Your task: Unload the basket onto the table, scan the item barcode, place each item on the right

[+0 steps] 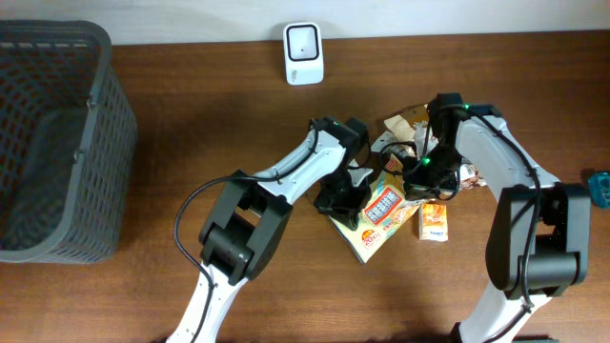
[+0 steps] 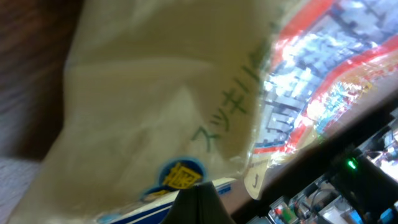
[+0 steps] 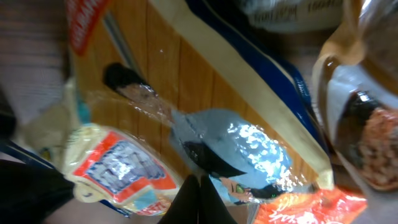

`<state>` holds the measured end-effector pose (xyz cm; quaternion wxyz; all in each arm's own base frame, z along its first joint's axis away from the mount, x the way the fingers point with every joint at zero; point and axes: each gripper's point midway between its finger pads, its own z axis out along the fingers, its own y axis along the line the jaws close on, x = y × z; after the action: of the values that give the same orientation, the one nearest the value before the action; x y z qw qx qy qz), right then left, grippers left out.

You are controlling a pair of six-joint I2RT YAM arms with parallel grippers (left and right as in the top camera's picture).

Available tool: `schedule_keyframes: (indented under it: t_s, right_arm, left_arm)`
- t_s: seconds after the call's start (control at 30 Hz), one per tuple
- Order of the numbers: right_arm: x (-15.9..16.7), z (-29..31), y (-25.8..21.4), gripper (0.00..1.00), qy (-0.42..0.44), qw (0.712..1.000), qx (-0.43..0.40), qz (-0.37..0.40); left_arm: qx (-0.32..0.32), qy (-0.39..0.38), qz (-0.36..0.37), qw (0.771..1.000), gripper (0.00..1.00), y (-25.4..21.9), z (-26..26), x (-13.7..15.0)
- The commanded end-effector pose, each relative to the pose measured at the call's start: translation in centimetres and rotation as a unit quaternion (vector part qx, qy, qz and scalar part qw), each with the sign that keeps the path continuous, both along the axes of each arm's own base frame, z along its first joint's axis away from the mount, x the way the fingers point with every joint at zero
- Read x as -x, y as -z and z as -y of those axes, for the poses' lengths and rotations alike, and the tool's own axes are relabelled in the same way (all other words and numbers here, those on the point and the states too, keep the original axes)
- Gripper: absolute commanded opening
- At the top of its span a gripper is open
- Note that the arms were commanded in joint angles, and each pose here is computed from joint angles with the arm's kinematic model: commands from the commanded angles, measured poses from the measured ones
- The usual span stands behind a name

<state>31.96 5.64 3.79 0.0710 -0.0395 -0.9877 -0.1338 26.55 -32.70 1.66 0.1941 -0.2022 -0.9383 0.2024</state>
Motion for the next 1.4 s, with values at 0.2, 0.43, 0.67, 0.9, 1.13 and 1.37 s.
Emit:
schedule_keyframes:
  t_s: [0.2, 0.43, 0.67, 0.9, 1.13, 1.37]
  right_arm:
    - [-0.2, -4.0, 2.5, 0.04, 0.077, 0.994, -0.076, 0.009]
    - [-2.3, -12.4, 1.8, 0.04, 0.118, 0.986, -0.112, 0.042]
    - [-7.3, -8.8, -1.6, 0.04, 0.121, 0.983, -0.070, 0.117]
    - [-7.8, -4.0, -1.6, 0.04, 0.141, 0.981, -0.072, 0.113]
    - [-7.4, -4.0, -1.6, 0.04, 0.117, 0.984, -0.076, 0.112]
    - [-7.4, -5.9, -2.8, 0.04, 0.077, 0.980, -0.135, 0.121]
  left_arm:
    - [-0.259, -0.176, 0.089, 0.946, 0.00, 1.8, -16.9, -9.7]
    - [-0.012, -0.169, 0.058, 0.984, 0.00, -9.2, -14.6, -11.0]
    - [-0.022, -0.062, -0.023, 0.998, 0.00, -7.2, -8.2, -2.7]
    - [0.000, -0.029, -0.055, 0.998, 0.00, -3.2, -4.5, 1.6]
    - [-0.269, -0.072, 0.125, 0.952, 0.00, 3.1, -15.1, -4.5]
    - [-0.208, 0.056, 0.306, 0.927, 0.00, 1.8, -14.3, -13.7]
